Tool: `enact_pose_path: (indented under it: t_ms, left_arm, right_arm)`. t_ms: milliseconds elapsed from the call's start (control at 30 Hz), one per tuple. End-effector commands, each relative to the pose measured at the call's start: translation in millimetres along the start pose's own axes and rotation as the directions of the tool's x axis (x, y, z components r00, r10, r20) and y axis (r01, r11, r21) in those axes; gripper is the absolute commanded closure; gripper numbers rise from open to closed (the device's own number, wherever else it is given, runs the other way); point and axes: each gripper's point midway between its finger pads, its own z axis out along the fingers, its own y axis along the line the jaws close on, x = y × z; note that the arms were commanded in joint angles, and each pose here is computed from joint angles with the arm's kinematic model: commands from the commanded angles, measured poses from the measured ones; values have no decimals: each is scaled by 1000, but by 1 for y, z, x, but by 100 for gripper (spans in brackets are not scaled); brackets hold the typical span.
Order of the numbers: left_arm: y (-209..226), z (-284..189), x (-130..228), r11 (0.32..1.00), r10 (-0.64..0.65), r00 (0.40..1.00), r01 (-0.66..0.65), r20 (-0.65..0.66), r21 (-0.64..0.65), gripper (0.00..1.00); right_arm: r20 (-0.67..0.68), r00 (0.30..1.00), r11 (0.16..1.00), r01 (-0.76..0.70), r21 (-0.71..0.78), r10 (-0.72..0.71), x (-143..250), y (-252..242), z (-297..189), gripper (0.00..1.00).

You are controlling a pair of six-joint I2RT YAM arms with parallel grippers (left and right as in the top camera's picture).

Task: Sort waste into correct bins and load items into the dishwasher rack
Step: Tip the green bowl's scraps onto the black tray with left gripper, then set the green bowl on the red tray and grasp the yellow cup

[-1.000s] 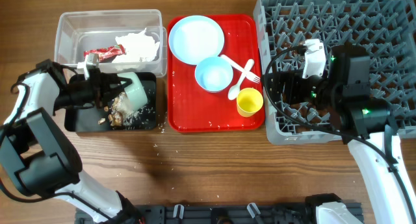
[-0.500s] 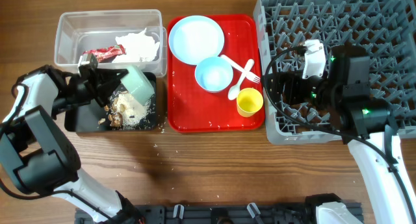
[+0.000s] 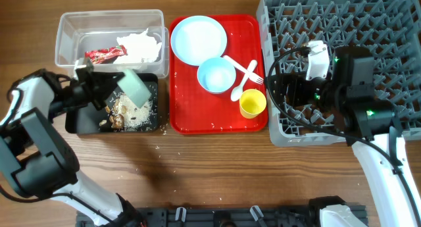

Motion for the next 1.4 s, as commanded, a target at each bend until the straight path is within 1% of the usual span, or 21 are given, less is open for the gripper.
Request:
enact_pose_path:
  t_ms: [0, 67, 167, 233, 300, 333, 367, 467, 533, 567, 600, 667, 700, 767, 900, 933, 1000, 1100, 1233, 1300, 1367]
  left_arm:
    - [-4, 36, 35, 981, 135, 984, -149, -117, -123, 96]
    - [4, 58, 52, 929, 232, 953, -277, -195, -246, 96]
    - [35, 85, 60, 784, 266, 932, -357, -245, -508, 96]
    - [65, 115, 65, 608, 319, 900, -436, -299, -664, 96]
    - [87, 130, 63, 393, 400, 856, -483, -328, -782, 96]
    - [96, 141, 65, 286, 448, 814, -522, -369, -804, 96]
    - [103, 155, 70, 204, 486, 767, -565, -419, -799, 96]
    - [122, 182, 84, 59, 535, 685, -615, -495, -786, 96]
    - [133, 188, 86, 8, 534, 662, -626, -525, -780, 96]
    - [141, 191, 90, -9, 521, 657, -635, -546, -773, 93]
    - [143, 193, 91, -11, 519, 655, -638, -550, -770, 87]
    - [141, 197, 91, -2, 530, 647, -645, -548, -764, 55]
    - [138, 200, 91, 4, 537, 644, -648, -545, -762, 47]
    - [120, 209, 95, 35, 553, 637, -661, -536, -749, 37]
    - [58, 241, 113, 119, 625, 578, -735, -525, -668, 24]
    - [51, 249, 119, 120, 642, 525, -789, -559, -603, 23]
    - [52, 256, 121, 102, 654, 484, -818, -581, -566, 23]
    - [71, 261, 123, 77, 622, 466, -836, -629, -544, 24]
    - [110, 271, 124, 50, 557, 460, -849, -691, -525, 28]
    - [125, 273, 121, 46, 533, 469, -847, -705, -529, 37]
    - [129, 274, 120, 45, 527, 471, -846, -707, -531, 57]
  right_arm:
    - [15, 1000, 1000, 3, -14, -3, -7, 4, -2, 0]
    - [18, 1000, 1000, 3, -14, -3, -8, 4, -2, 0]
    - [26, 1000, 1000, 7, -15, -7, -10, 4, -2, 0]
    - [27, 1000, 1000, 8, -16, -7, -10, 4, -2, 0]
    - [27, 1000, 1000, 7, -16, -7, -10, 4, -2, 0]
    - [28, 1000, 1000, 8, -16, -8, -10, 4, -2, 0]
    - [27, 1000, 1000, 8, -16, -7, -10, 4, -2, 0]
    - [26, 1000, 1000, 8, -16, -7, -10, 4, -2, 0]
    - [28, 1000, 1000, 8, -16, -8, -10, 4, -2, 0]
    - [27, 1000, 1000, 8, -16, -7, -10, 4, -2, 0]
    - [27, 1000, 1000, 8, -16, -7, -10, 4, -2, 0]
    - [27, 1000, 1000, 8, -16, -8, -10, 4, -2, 0]
    - [40, 999, 999, 16, -38, -14, -14, 9, -2, 0]
    - [102, 994, 994, 37, -101, -27, -29, 21, -6, 0]
    - [214, 976, 996, 51, -70, -35, -56, 19, -37, 0]
    - [253, 966, 997, 58, -42, -45, -62, 14, -53, 0]
    - [317, 947, 998, 41, 55, -56, -64, -1, -83, 0]
    - [331, 943, 987, -16, 157, -37, -54, -18, -103, 0]
    - [258, 966, 986, -30, 164, -14, -40, -25, -91, 0]
    - [233, 972, 986, -41, 163, 2, -38, -29, -85, 0]
    - [216, 976, 985, -50, 164, 13, -36, -32, -80, 0]
